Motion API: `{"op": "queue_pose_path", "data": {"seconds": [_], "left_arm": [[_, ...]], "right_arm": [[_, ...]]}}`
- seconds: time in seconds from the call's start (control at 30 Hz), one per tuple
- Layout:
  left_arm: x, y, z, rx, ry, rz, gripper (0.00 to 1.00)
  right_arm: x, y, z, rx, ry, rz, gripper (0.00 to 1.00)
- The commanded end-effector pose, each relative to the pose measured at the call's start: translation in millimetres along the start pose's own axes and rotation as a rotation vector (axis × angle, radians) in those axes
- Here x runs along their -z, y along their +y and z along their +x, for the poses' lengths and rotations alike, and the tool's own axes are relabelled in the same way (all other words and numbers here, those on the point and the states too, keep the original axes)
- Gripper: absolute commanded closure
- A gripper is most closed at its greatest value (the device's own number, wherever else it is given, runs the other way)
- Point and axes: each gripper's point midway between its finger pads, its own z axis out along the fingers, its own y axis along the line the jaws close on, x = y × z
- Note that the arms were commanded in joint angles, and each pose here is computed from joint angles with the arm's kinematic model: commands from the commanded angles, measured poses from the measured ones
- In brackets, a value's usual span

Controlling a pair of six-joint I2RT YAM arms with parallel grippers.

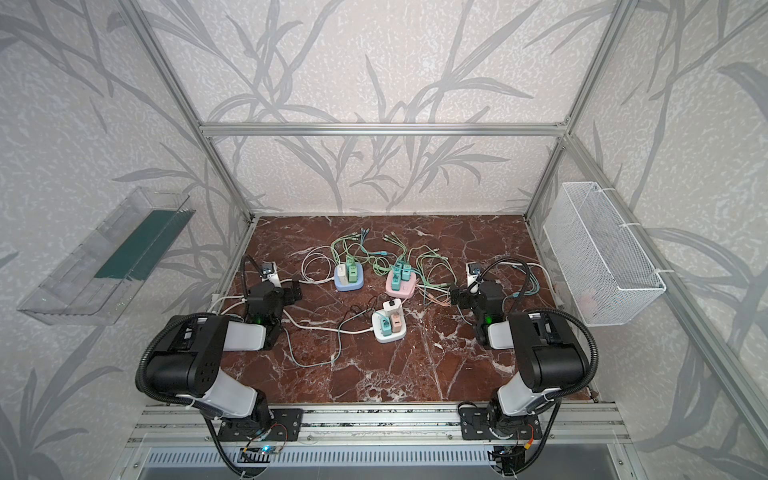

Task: Pull the plug off the socket

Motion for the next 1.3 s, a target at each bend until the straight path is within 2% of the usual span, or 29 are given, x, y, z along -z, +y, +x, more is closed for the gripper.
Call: {"op": "queue_pose_path", "data": {"seconds": [0.0, 0.1, 0.27, 0.4, 0.53, 0.6, 0.77, 0.97, 1.27], "left_arm": [[-2, 2, -13, 0.021, -0.041, -0.008, 0.01], [0, 6, -22, 0.029, -0.034, -0.027, 0.01], [6, 13, -44, 0.036, 0.057, -0.063, 0.01], [21, 16, -71, 0.103, 0.022, -0.062, 0.01], [39, -3, -96, 0.103, 0.018, 0.065, 0.01], [51, -19, -107, 0.102, 0.012, 0.158, 0.01], [85, -52, -124, 0.078, -0.048, 0.288, 0.01], [127, -101, -116, -0.047, -0.071, 0.412, 0.02], [183, -146, -85, -0.107, -0.074, 0.610, 0.06]], "right_arm": [[-1, 0, -17, 0.008, -0.049, -0.005, 0.01], [0, -2, -18, 0.000, -0.053, 0.004, 0.00], [4, -14, -35, -0.035, -0.006, 0.061, 0.02], [14, -15, -43, -0.085, 0.063, 0.063, 0.02], [27, -6, -55, -0.169, 0.096, 0.013, 0.03], [34, 5, -63, -0.215, 0.103, -0.045, 0.04], [49, 34, -81, -0.313, 0.095, -0.213, 0.08], [61, 61, -77, -0.432, 0.139, -0.333, 0.17], [86, 106, -38, -0.423, 0.269, -0.411, 0.21]]}}
